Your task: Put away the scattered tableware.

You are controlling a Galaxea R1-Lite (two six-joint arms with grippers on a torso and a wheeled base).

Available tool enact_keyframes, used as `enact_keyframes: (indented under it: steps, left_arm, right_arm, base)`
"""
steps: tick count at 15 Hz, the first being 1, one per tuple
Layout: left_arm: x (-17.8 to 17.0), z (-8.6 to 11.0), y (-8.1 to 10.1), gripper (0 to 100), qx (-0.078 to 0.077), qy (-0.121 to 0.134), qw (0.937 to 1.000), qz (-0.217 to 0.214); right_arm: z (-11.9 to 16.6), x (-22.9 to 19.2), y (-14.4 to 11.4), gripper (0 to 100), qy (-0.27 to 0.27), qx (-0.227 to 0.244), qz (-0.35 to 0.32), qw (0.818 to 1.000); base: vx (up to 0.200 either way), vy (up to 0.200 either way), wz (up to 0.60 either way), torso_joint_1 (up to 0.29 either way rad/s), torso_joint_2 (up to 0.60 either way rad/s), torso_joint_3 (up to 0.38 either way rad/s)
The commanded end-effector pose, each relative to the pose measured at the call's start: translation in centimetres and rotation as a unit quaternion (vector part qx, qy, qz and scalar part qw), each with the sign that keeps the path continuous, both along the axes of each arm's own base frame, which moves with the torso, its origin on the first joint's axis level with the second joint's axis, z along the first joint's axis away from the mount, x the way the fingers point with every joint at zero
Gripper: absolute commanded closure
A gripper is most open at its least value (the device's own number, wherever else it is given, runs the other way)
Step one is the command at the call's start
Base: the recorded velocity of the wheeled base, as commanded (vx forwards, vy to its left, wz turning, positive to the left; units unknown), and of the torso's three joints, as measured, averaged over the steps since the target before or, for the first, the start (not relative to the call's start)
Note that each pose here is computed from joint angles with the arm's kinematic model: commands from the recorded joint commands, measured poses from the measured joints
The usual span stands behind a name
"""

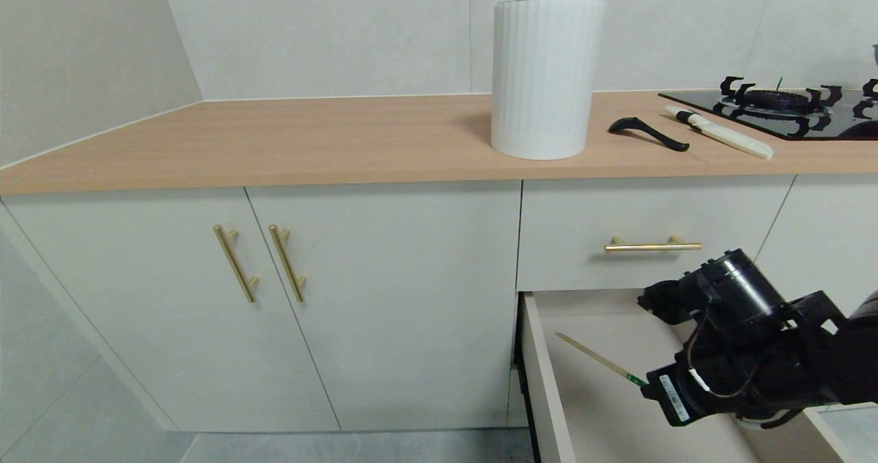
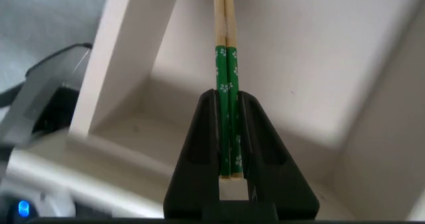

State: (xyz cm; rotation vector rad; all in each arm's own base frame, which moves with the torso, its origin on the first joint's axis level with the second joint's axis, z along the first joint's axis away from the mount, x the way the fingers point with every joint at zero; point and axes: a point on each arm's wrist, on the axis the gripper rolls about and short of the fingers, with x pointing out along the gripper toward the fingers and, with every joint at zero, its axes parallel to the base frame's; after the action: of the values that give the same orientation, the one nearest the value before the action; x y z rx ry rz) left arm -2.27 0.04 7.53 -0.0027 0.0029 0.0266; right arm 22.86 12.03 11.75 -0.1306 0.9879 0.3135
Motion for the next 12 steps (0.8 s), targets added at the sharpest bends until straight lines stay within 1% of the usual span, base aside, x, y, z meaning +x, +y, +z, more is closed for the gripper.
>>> enact_keyframes:
  steps: [1, 3, 4, 5, 6, 7, 9, 12]
  left_arm:
    - [0.0, 0.0, 0.0, 0, 0.000, 0.000, 1.0000, 0.001]
    - [0.0, 0.0, 0.0, 0, 0.000, 0.000, 1.0000, 0.001]
    - [0.0, 0.0, 0.0, 0, 0.000, 0.000, 1.0000, 0.000]
    - [0.0, 0.0, 0.0, 0, 0.000, 0.000, 1.0000, 0.000]
    - [0.0, 0.0, 0.0, 0, 0.000, 0.000, 1.0000, 0.001]
    - [0.0, 0.0, 0.0, 0, 0.000, -0.001, 1.0000, 0.000]
    - [0.0, 0.0, 0.0, 0, 0.000, 0.000, 1.0000, 0.000]
    - [0.0, 0.0, 0.0, 0, 0.000, 0.000, 1.0000, 0.000]
  right_arm:
    - [-3.7, 2.4, 1.0, 100, 0.037, 0.000, -0.040, 0.998]
    - [-4.8, 3.1, 1.3, 100, 0.044, 0.000, -0.050, 0.998]
    - [-6.1, 4.2, 1.1, 100, 0.049, -0.002, -0.063, 0.997]
    - [-6.4, 4.4, 1.2, 100, 0.048, -0.001, -0.066, 0.997]
    - [-7.7, 5.4, 1.1, 100, 0.043, 0.009, -0.087, 0.995]
    - [-8.7, 5.9, 1.2, 100, 0.037, 0.008, -0.101, 0.994]
    - [-10.0, 6.2, 1.3, 100, 0.040, -0.008, -0.109, 0.993]
    - [-11.2, 6.1, 1.3, 100, 0.056, -0.019, -0.110, 0.992]
  base:
    - [0.000, 0.000, 0.00, 0.000, 0.00, 0.000]
    - [0.000, 0.000, 0.00, 0.000, 0.00, 0.000]
    - [0.000, 0.000, 0.00, 0.000, 0.00, 0.000]
    - [0.000, 0.000, 0.00, 0.000, 0.00, 0.000]
    - [0.000, 0.000, 0.00, 0.000, 0.00, 0.000]
    - [0.000, 0.000, 0.00, 0.000, 0.00, 0.000]
    - [0.000, 0.000, 0.00, 0.000, 0.00, 0.000]
    - [0.000, 0.000, 0.00, 0.000, 0.00, 0.000]
